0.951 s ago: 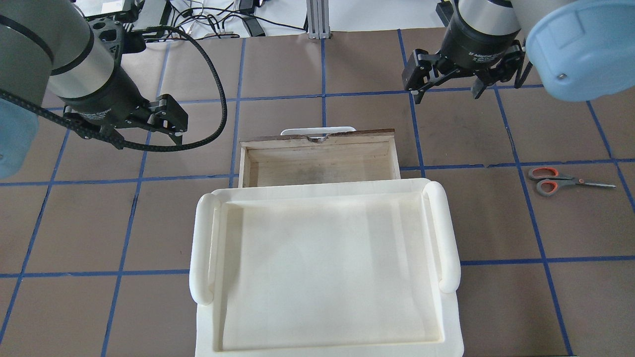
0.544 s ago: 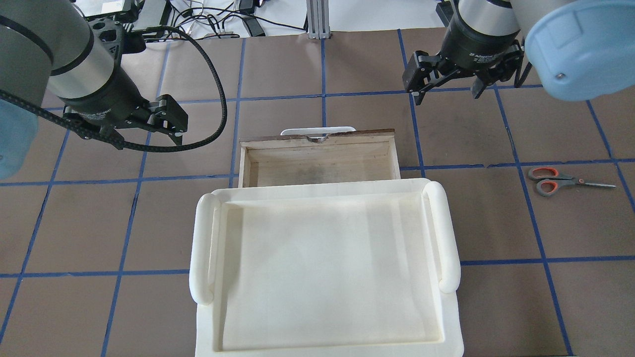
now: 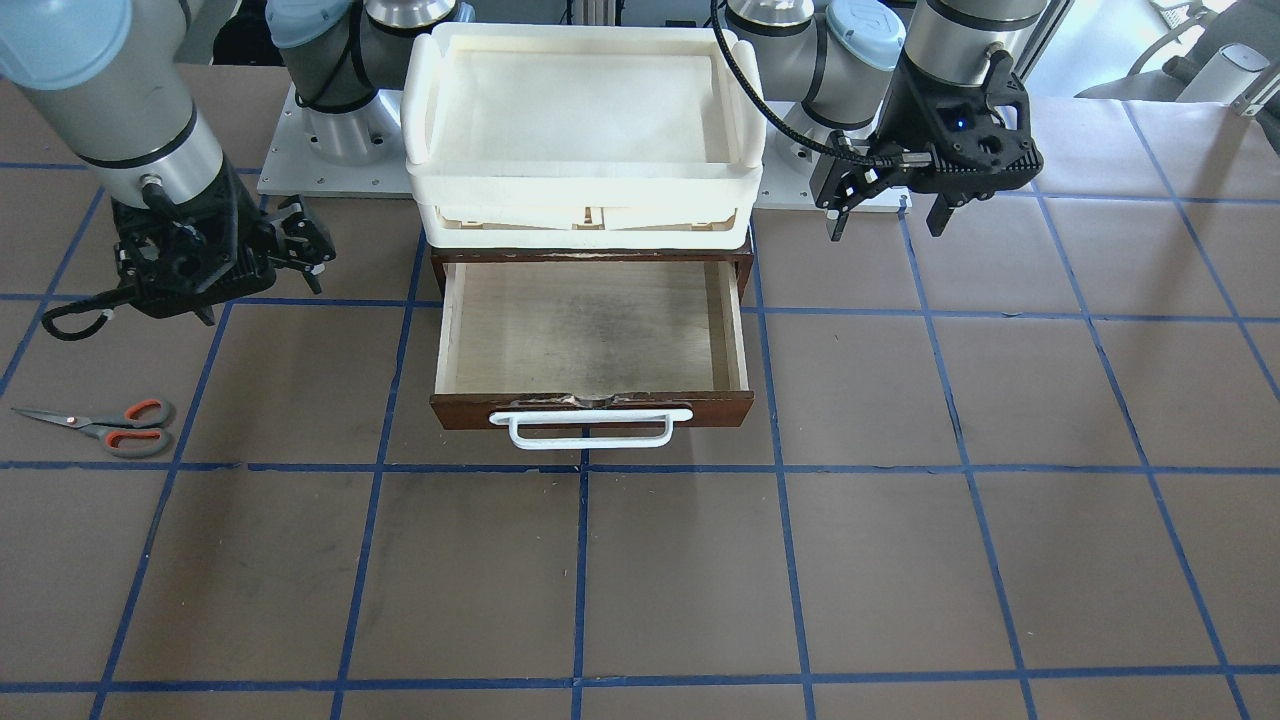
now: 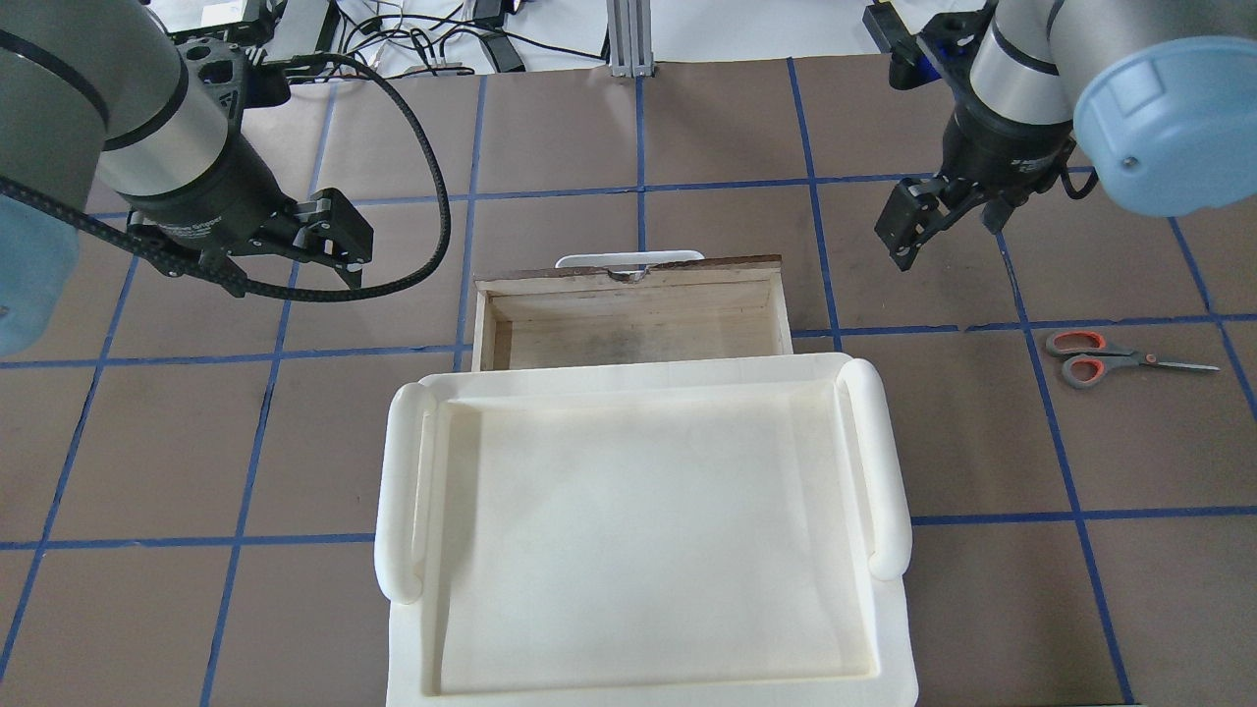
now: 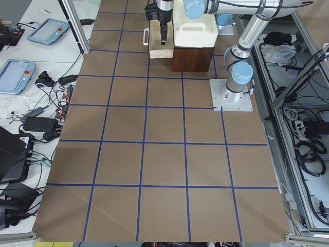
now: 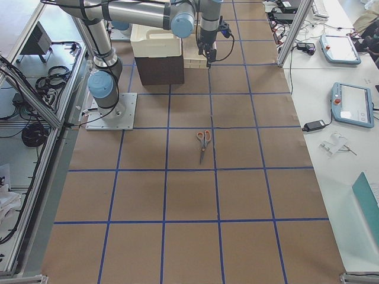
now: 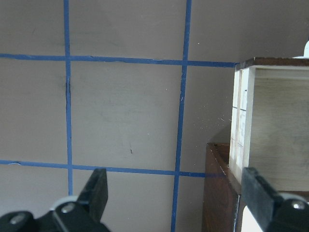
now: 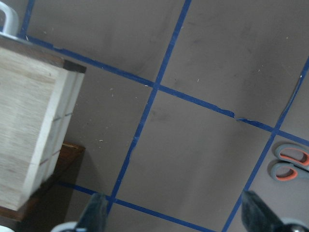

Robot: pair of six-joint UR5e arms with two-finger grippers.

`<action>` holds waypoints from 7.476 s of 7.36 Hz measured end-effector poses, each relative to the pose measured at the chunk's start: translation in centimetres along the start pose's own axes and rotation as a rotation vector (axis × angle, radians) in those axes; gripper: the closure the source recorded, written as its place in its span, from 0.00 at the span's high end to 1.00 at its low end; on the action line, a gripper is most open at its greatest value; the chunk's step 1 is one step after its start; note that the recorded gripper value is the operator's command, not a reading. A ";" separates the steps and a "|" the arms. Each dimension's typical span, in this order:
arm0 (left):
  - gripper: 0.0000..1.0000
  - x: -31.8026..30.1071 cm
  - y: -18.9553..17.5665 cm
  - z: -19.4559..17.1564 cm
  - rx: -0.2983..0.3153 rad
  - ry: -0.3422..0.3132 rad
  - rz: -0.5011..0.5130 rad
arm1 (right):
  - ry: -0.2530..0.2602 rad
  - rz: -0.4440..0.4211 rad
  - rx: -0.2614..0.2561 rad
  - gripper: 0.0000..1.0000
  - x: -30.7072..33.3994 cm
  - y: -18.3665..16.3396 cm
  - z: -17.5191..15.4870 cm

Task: Put scissors in drawer and close it
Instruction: 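Move the right gripper down toward the orange-and-grey scissors, then close the right gripper on the scissors handles, then lift the scissors with the right gripper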

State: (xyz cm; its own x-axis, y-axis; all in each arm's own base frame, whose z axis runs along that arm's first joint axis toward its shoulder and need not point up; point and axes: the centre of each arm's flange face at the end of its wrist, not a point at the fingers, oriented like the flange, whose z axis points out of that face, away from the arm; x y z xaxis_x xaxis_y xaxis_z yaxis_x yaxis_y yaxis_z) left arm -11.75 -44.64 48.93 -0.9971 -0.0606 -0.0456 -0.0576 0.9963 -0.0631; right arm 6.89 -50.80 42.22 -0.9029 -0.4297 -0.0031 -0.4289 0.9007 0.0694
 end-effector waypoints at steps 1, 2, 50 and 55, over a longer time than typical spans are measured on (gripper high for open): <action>1.00 0.0 0.0 0.0 -0.001 0.000 0.000 | -0.013 -0.087 -0.011 0.99 3.3 1.3 1.5; 1.00 0.0 0.0 0.0 -0.001 0.000 0.000 | -0.005 -0.185 -0.006 0.99 6.2 2.3 3.0; 1.00 -0.2 0.5 -0.1 -0.015 -0.016 0.007 | 0.046 -1.291 0.068 0.56 24.2 13.1 26.3; 1.00 -0.3 0.5 -0.2 -0.016 -0.016 0.006 | 0.045 -1.294 0.057 0.00 24.2 13.3 26.3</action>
State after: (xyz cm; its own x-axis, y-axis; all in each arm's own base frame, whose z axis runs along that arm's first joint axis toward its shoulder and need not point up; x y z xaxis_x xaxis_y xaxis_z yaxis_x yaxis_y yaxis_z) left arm -11.47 -44.07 49.08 -0.9965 -0.0559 -0.0620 -0.0530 0.9975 -0.0472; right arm -21.35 -47.58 16.80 0.1676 -0.9859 -0.0018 -0.9859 -0.1676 -0.0014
